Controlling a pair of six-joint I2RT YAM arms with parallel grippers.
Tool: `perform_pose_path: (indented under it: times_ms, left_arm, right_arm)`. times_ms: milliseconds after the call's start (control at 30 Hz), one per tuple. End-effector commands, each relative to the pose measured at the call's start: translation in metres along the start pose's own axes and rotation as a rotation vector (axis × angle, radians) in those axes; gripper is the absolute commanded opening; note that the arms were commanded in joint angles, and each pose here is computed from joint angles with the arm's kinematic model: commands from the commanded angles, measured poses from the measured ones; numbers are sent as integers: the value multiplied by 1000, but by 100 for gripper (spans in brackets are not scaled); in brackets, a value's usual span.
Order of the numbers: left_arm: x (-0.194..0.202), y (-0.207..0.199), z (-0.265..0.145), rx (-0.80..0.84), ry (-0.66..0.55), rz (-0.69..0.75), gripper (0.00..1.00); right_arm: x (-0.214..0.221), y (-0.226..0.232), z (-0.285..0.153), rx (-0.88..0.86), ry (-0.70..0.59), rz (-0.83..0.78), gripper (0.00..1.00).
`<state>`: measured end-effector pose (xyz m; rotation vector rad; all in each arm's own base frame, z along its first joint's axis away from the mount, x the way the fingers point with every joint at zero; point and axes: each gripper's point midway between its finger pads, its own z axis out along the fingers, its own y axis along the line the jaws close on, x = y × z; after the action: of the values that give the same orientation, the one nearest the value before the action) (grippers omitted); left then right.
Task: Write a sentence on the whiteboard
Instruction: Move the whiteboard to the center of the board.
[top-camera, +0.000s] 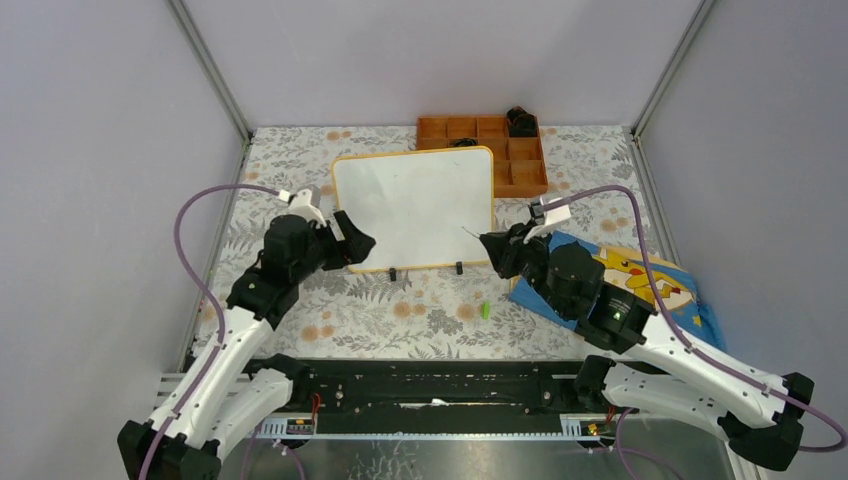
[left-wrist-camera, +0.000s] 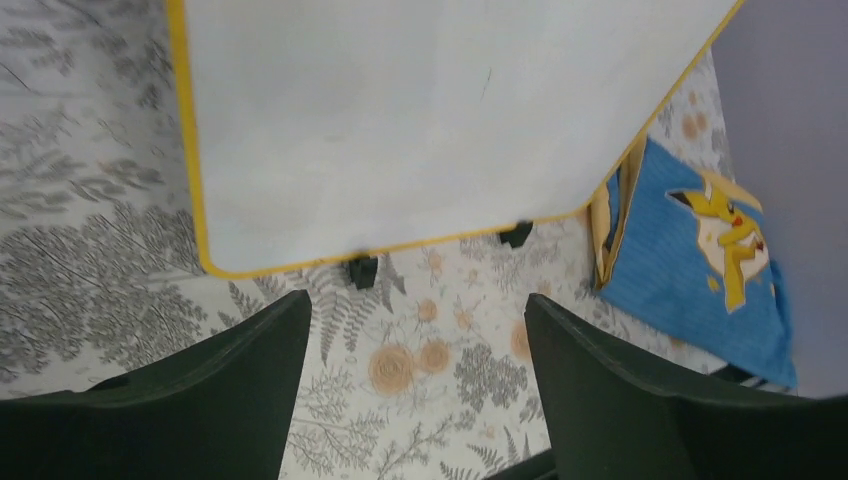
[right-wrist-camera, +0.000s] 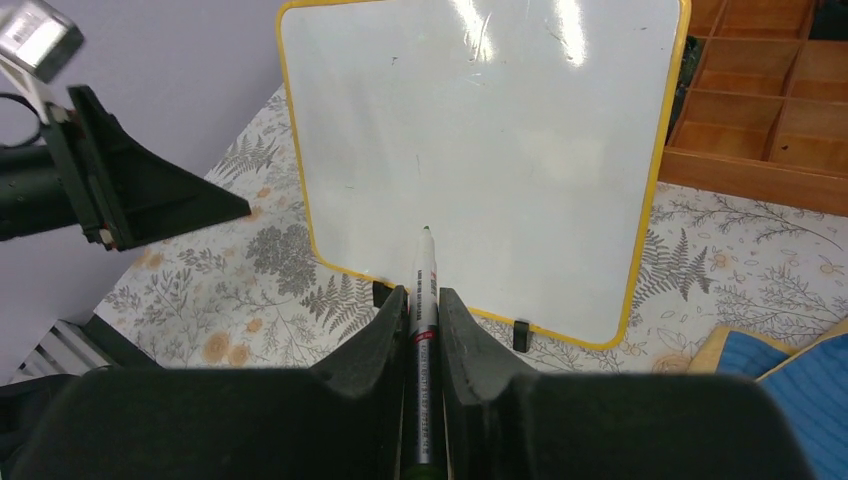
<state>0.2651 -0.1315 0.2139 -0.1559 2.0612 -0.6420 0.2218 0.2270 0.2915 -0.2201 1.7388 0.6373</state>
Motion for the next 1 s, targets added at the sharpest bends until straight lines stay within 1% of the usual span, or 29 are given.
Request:
perform_pose_path:
  times_ms: [0, 133, 267, 333, 467, 567, 733, 967]
  left_arm:
    - [34, -15, 4, 113, 92, -22, 84]
    - [68, -13, 11, 32, 117, 43, 82]
    - [102, -18, 24, -47, 164, 148, 81]
    - [110, -11, 33, -112, 157, 179, 81]
    - [125, 0, 51, -181, 180, 185, 79]
    - [137, 6, 63, -211, 196, 184, 73]
    - [142, 9, 76, -241, 163, 147, 63]
    - [149, 20, 93, -334, 129, 116, 60]
  right_arm:
    - [-11, -6, -9, 4, -54, 23, 0]
    - [0, -22, -14, 63, -51, 19, 0]
    - [7, -32, -18, 99, -43, 10, 0]
    - [7, -34, -19, 106, -41, 9, 0]
    - [5, -36, -22, 110, -45, 11, 0]
    - [2, -38, -26, 118, -51, 10, 0]
    - [0, -39, -29, 116, -56, 12, 0]
    - [0, -38, -32, 104, -59, 29, 0]
